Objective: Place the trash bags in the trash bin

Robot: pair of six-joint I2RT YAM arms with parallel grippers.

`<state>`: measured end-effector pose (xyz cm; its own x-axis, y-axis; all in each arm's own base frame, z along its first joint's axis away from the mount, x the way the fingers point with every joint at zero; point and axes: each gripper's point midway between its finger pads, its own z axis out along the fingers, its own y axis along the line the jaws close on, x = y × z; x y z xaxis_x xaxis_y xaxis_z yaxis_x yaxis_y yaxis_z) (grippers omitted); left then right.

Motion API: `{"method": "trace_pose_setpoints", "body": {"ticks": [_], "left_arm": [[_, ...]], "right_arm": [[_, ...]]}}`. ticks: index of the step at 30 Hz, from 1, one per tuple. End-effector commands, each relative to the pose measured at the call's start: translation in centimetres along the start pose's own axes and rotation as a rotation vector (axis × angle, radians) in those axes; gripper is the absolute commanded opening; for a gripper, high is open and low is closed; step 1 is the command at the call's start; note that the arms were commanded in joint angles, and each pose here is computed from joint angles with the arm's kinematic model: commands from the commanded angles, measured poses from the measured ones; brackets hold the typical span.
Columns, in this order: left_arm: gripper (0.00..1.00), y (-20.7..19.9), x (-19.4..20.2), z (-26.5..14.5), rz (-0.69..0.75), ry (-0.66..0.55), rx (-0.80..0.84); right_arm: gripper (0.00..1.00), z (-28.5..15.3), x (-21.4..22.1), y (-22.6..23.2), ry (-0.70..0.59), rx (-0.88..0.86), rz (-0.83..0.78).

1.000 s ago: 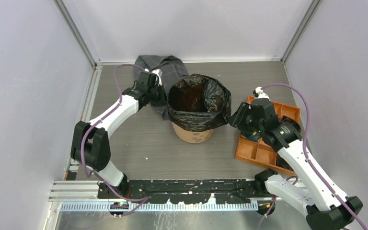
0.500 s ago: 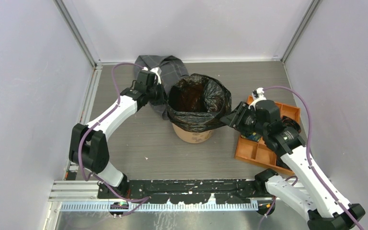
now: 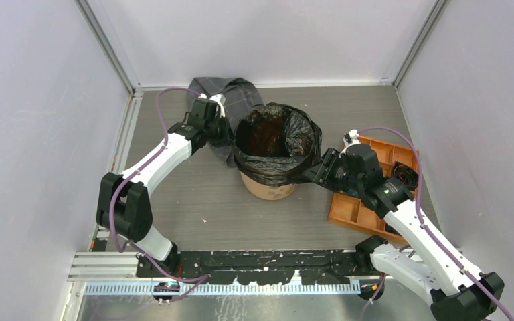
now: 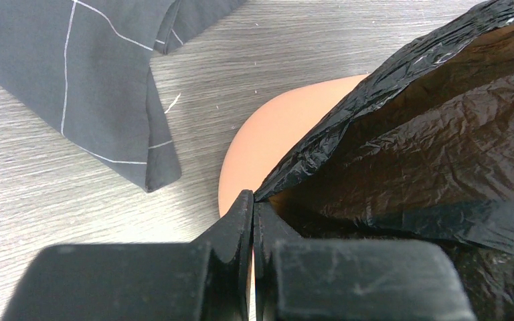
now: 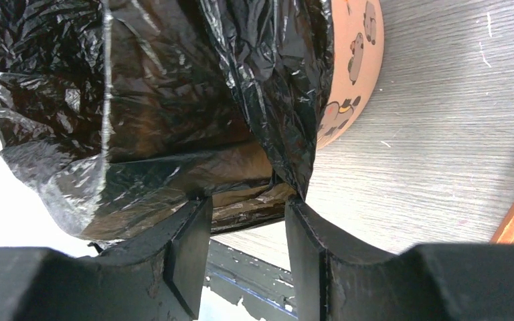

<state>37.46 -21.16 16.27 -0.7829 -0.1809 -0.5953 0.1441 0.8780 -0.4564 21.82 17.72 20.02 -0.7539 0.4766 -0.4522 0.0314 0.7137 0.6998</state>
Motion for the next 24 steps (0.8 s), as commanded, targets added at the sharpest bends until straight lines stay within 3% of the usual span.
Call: {"method": "trace_pose_setpoints", "body": {"ticks": [1,7,12,20,22,24], "left_arm": [[0.01,-1.2,-2.3,-1.4,0.028,-0.082,0.029],[0.00,-1.2,-2.4,-1.3,0.027,-0.081,0.027],[0.00,-1.2,-2.2,-1.1,0.026,-0.077,0.026],[0.00,-1.0,-2.2,-0.8,0.020,-0.072,0.023],[0.01,-1.0,-2.2,-0.9,0.020,-0.073,0.021],[0.01,-0.9,-2.2,-0.8,0.020,-0.074,0.016]], "right_arm": [[0.51,-0.2,-0.7,1.1,-0.051,-0.052,0.021],[0.59,-1.1,-1.2,-0.4,-0.087,0.031,-0.016],[0.59,-0.5,-0.9,-1.2,-0.097,0.038,-0.013],[0.32,1.0,-2.0,0.4,-0.164,-0.078,0.040],[0.14,1.0,-2.0,0.0,-0.173,-0.063,0.041],[0.05,1.1,-1.8,-0.8,-0.175,-0.032,0.038]]}}
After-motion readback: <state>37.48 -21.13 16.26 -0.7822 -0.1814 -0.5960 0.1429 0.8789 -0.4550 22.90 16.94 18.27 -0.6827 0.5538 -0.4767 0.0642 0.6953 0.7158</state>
